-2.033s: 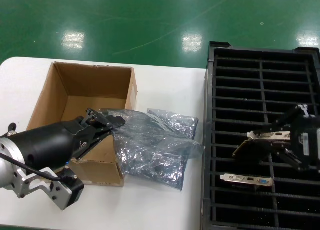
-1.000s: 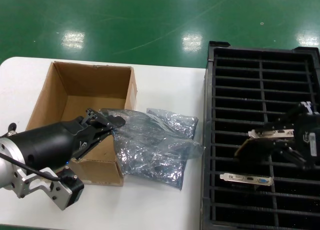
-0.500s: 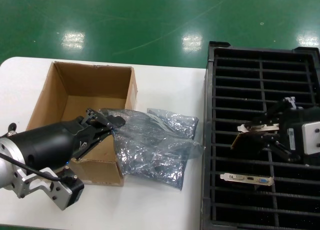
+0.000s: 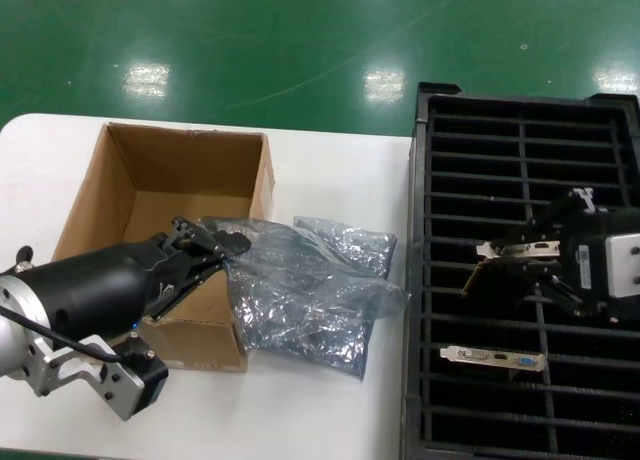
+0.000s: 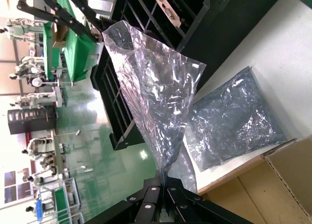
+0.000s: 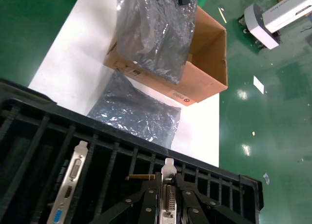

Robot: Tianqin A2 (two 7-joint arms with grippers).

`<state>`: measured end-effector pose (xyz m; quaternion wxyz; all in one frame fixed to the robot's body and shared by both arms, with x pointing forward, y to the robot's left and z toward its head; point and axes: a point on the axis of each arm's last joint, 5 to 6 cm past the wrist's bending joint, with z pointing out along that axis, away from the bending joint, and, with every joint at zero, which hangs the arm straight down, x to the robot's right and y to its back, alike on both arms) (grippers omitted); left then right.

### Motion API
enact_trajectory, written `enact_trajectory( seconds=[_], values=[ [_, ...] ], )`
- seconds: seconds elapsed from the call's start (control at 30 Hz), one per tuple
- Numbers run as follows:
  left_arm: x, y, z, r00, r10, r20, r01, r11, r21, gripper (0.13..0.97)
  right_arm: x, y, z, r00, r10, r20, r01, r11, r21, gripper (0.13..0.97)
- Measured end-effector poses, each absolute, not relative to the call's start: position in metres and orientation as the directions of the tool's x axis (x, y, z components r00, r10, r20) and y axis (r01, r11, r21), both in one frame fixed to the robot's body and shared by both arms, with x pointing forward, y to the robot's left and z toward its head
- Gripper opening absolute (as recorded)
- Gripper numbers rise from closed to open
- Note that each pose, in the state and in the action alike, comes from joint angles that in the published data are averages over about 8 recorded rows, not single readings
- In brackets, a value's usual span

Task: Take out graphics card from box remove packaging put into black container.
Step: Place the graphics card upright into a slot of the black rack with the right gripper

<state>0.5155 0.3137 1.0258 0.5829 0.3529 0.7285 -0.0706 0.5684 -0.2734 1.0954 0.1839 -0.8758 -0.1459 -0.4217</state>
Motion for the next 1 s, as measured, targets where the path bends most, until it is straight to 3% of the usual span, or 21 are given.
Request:
enact_trajectory(
  seconds=[0.43, 1.0],
  values=[
    [0.515, 0.314, 1.026, -0.071, 0.432, -0.899, 0.596, 0.741, 0.308, 0.139, 0.554, -0.275, 1.101, 0.597, 0.093, 0.797, 0.414, -0.886, -0.207, 0.18],
    [0.515, 0.314, 1.026, -0.071, 0.432, -0.899, 0.596, 0.741, 0.308, 0.139, 0.564, -0.271, 1.098, 0.612, 0.075, 0.787, 0.4, -0.888, -0.227, 0.18]
  ],
)
